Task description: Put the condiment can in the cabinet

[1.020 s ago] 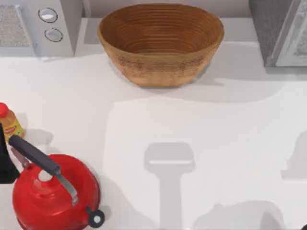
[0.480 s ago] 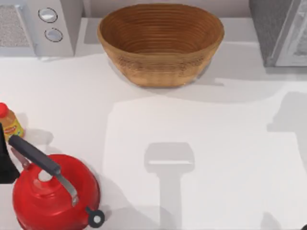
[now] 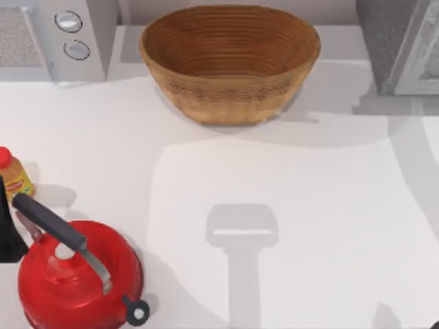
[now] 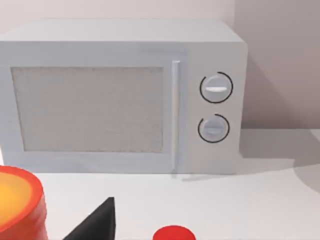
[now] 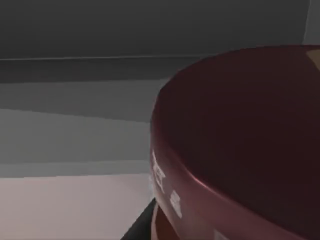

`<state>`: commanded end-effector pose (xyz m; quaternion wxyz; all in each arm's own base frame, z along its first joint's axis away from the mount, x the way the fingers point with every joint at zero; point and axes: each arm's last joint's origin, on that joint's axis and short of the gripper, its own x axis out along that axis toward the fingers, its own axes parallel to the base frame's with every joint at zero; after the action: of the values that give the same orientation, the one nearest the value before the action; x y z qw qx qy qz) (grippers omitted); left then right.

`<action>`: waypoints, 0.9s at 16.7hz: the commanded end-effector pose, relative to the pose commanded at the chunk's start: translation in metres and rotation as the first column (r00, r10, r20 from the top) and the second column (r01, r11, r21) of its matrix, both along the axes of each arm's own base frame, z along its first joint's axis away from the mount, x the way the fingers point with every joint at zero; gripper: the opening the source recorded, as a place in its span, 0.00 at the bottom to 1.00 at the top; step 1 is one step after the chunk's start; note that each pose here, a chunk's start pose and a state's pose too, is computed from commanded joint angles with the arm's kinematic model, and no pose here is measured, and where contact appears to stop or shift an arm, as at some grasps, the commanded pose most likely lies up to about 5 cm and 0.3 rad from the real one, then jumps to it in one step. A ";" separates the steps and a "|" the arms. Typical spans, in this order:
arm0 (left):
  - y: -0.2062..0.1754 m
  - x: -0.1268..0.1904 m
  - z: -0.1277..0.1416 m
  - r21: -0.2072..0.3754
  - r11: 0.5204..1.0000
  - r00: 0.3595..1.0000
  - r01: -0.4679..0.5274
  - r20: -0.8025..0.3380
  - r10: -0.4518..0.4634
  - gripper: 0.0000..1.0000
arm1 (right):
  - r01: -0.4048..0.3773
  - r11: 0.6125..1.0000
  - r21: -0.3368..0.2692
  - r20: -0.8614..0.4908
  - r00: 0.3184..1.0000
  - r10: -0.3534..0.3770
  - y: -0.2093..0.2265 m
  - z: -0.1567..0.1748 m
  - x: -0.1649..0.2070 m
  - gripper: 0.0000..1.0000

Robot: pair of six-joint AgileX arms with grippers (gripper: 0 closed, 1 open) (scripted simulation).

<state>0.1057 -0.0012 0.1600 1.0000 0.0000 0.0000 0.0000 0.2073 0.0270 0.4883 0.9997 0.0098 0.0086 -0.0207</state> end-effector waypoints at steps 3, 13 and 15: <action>0.000 0.000 0.000 0.000 1.000 1.000 0.000 0.000 0.000 1.00 | -0.019 1.000 -0.008 0.008 1.000 0.019 0.011 0.027 0.023 0.00; 0.000 0.000 0.000 0.000 1.000 1.000 0.000 0.000 0.000 1.00 | -0.044 0.999 -0.018 0.013 0.999 0.044 0.020 0.041 0.040 0.00; 0.000 0.000 0.000 0.000 1.000 1.000 0.000 0.000 0.000 1.00 | -0.044 0.999 -0.020 0.016 0.999 0.045 0.020 0.043 0.050 0.00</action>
<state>0.1057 -0.0012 0.1600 1.0000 0.0000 0.0000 0.0000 0.2573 0.0468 0.5312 1.0000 0.0000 0.0005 0.0015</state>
